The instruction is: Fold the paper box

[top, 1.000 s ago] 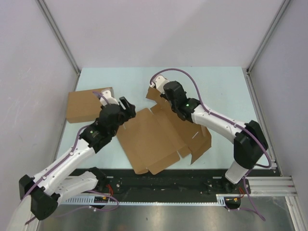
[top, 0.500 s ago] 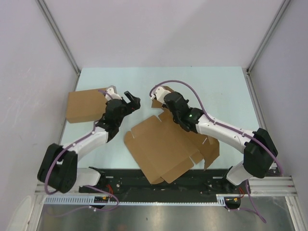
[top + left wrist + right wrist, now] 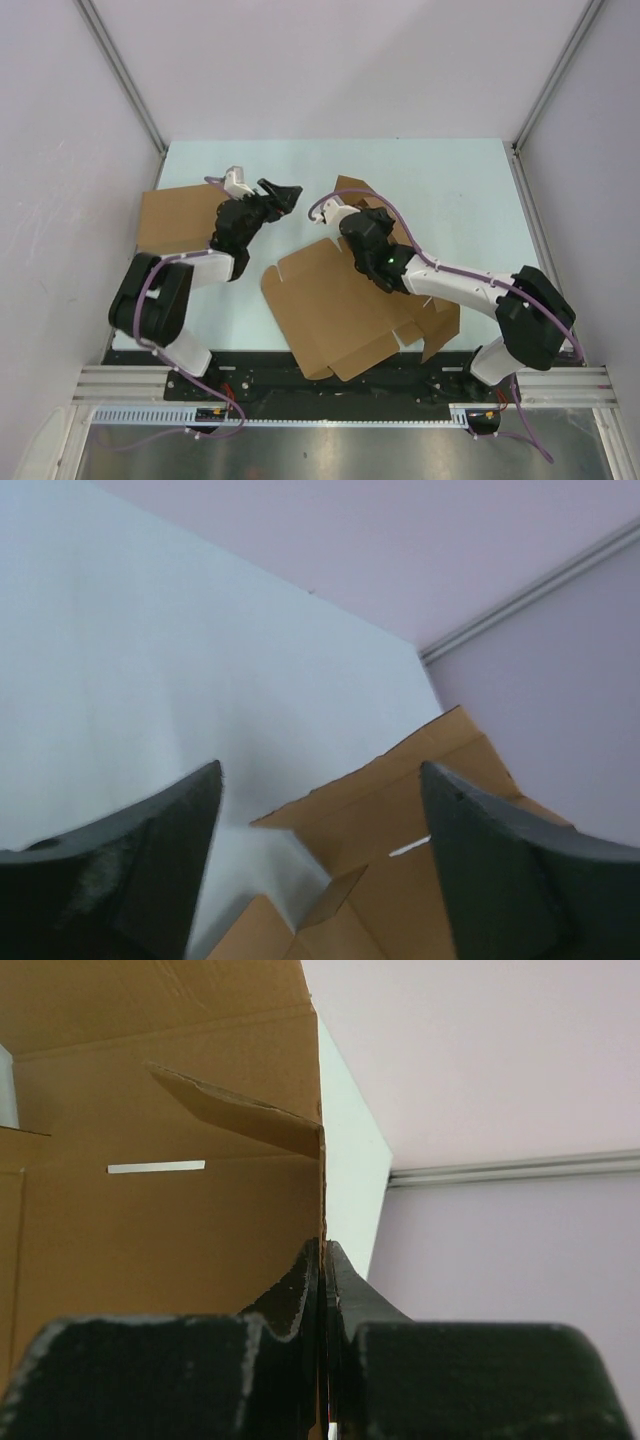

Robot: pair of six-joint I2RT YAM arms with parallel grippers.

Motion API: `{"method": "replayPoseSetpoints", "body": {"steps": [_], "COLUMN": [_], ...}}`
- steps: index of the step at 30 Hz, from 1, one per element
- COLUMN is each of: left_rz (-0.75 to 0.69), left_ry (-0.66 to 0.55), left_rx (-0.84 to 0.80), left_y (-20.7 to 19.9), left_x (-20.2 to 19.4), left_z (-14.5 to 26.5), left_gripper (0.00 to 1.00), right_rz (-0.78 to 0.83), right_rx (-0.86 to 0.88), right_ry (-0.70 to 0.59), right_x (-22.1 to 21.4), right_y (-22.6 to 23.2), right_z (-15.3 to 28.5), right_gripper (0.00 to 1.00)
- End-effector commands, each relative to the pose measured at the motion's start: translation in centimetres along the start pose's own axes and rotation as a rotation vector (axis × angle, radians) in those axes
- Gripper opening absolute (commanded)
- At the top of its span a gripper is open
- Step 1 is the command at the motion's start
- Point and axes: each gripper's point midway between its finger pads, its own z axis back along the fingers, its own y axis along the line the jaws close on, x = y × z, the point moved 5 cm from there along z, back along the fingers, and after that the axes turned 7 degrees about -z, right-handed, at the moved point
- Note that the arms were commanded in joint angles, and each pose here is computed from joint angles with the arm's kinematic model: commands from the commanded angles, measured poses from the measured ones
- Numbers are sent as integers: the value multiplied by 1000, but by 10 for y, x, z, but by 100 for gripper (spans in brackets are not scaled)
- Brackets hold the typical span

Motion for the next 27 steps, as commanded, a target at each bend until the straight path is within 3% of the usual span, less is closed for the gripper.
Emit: {"method": "replayPoseSetpoints", "body": {"steps": [1,3,6,15,27], "left_rz": [21,58,44,-159,-324], "left_ry": [-73,-23,-31,-45,39], "left_rx": [-364,-384,-399,-394,-361], "left_y": [-36,-31,-32,-38,-35], "left_x": [6,-9,-17,-29,-39], "left_z": [-7,-14,-17,-15,-39], "left_gripper": [77,69,67,72,70], "right_rz": [-14,-8,-2,13,9], "right_rx": [-107,-98,-78,-26,10], "right_ry": [-54,-63,-93,-143,-188], "right_x": [15,15,14,15,18], "right_y": [-14,-13,-10,-2,5], "right_z": [6,8,11,16,19], "right_gripper": [1,1,2,2,2]}}
